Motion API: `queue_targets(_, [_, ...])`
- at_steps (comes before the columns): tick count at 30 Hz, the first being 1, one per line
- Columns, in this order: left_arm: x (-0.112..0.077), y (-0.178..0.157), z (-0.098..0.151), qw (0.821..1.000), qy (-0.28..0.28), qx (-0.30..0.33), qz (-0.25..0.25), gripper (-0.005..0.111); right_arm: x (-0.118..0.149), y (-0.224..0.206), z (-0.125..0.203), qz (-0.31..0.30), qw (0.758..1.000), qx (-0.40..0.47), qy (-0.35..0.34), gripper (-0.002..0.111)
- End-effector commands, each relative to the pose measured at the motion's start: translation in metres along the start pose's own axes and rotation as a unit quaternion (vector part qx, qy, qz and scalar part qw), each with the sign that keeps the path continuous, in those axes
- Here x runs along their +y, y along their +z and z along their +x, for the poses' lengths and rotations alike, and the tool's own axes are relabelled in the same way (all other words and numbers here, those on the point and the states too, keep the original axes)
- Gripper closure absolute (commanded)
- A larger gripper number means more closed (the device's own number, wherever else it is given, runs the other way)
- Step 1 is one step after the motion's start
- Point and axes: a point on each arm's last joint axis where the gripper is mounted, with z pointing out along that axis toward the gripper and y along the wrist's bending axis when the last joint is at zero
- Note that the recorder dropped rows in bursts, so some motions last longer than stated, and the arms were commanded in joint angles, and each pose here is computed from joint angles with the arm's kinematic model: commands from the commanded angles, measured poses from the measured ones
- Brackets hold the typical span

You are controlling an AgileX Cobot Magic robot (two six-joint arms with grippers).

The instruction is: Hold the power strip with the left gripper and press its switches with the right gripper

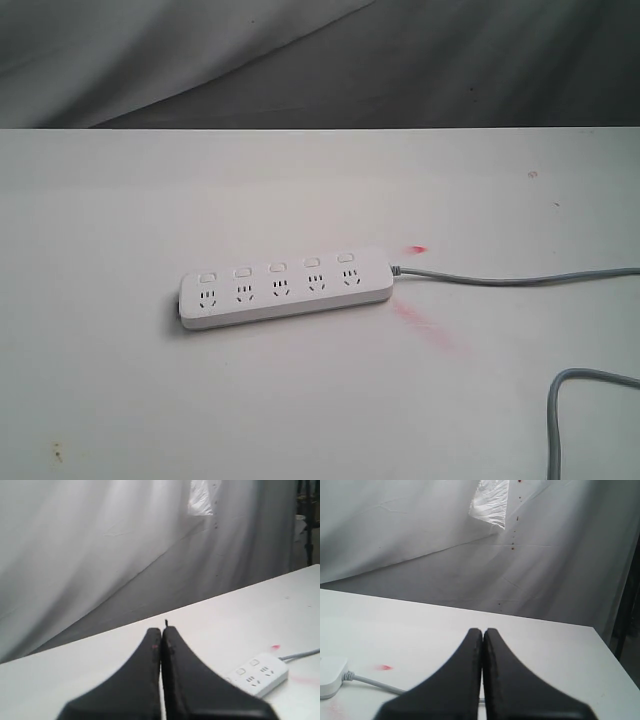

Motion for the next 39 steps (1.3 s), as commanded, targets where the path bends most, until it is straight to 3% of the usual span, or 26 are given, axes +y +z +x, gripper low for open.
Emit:
queue_targets(1, [0.010,0.021,0.054,0.997,-0.028,-0.025,-0.069,0.105,0.000,0.000,0.000,0.004,1.000,-0.003,-0.004,0.108])
queue_targets(6, [0.010,0.024,0.121,0.990,-0.039,-0.052,-0.126,0.105,0.000,0.000,0.000,0.004,1.000,-0.003,-0.004,0.108])
queue_targets(12, [0.001,0.024,0.163,0.993,-0.038,-0.046,-0.106,0.105,0.000,0.000,0.000,0.004,1.000,-0.003,-0.004,0.108])
queue_targets(39, [-0.004,0.023,0.171,0.996,-0.022,-0.022,-0.087,0.105,0.000,0.000,0.000,0.004,1.000,-0.003,-0.004,0.108])
